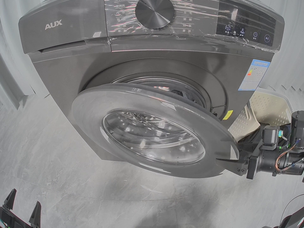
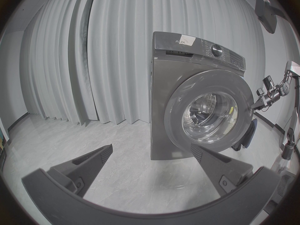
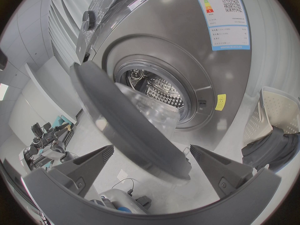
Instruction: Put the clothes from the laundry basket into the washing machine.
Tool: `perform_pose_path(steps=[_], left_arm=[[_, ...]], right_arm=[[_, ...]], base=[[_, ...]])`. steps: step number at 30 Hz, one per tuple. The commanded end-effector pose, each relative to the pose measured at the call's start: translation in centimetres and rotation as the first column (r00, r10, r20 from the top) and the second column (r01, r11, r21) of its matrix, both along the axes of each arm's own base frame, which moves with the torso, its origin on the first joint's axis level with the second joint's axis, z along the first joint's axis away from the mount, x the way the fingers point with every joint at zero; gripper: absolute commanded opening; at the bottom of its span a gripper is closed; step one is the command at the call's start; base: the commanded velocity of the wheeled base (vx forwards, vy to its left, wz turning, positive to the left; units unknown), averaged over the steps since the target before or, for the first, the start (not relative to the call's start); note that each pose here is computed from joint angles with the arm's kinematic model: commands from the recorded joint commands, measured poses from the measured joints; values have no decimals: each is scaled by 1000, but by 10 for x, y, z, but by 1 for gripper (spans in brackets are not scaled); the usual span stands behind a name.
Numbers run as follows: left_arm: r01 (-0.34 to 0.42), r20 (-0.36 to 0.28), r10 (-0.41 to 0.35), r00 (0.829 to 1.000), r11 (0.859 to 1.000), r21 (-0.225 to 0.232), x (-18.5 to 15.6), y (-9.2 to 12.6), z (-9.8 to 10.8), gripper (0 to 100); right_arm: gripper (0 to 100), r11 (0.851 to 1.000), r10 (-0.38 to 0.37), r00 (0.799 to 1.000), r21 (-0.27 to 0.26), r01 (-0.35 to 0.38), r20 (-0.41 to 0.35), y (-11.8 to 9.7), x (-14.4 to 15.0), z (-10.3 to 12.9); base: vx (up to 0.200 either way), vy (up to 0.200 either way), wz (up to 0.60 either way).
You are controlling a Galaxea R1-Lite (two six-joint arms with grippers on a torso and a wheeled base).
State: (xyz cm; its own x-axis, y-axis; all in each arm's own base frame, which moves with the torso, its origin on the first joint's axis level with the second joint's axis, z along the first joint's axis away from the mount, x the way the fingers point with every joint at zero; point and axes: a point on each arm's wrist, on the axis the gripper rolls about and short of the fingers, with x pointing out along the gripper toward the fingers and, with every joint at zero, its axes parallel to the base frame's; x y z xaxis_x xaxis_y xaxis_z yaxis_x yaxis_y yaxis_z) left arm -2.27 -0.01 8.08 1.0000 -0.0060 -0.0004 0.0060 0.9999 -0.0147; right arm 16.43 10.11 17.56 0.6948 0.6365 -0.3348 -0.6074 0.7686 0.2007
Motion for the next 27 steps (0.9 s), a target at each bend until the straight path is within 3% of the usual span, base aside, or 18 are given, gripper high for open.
perform_pose_path(steps=[1,4,8,18,20,23,27], left_arm=[[0,0,0,1000,1000,-1,0,0,-5,100],[2,0,-2,1000,1000,-2,0,0,-5,100],[2,0,-2,1000,1000,-2,0,0,-5,100],[2,0,-2,1000,1000,-1,0,0,-5,100],[2,0,-2,1000,1000,-1,0,0,-5,100],[2,0,-2,1000,1000,-1,0,0,-5,100],[3,0,-3,1000,1000,-1,0,0,-5,100]], right_arm=[[100,1000,-2,1000,-7,2,-12,10,16,1],[100,1000,15,999,-16,-15,-34,15,19,-4],[100,998,48,996,-36,-50,-69,14,6,-16],[100,997,25,996,-67,-31,-90,-19,-38,-37],[100,994,3,995,-105,-14,-102,-25,-41,-45],[100,979,-116,987,-180,95,-109,-46,-34,-55],[100,968,-200,975,-175,182,-94,-52,-11,-47]], base=[[-200,0,0],[-200,0,0],[0,0,0],[0,0,0],[0,0,0],[0,0,0],[0,0,0]])
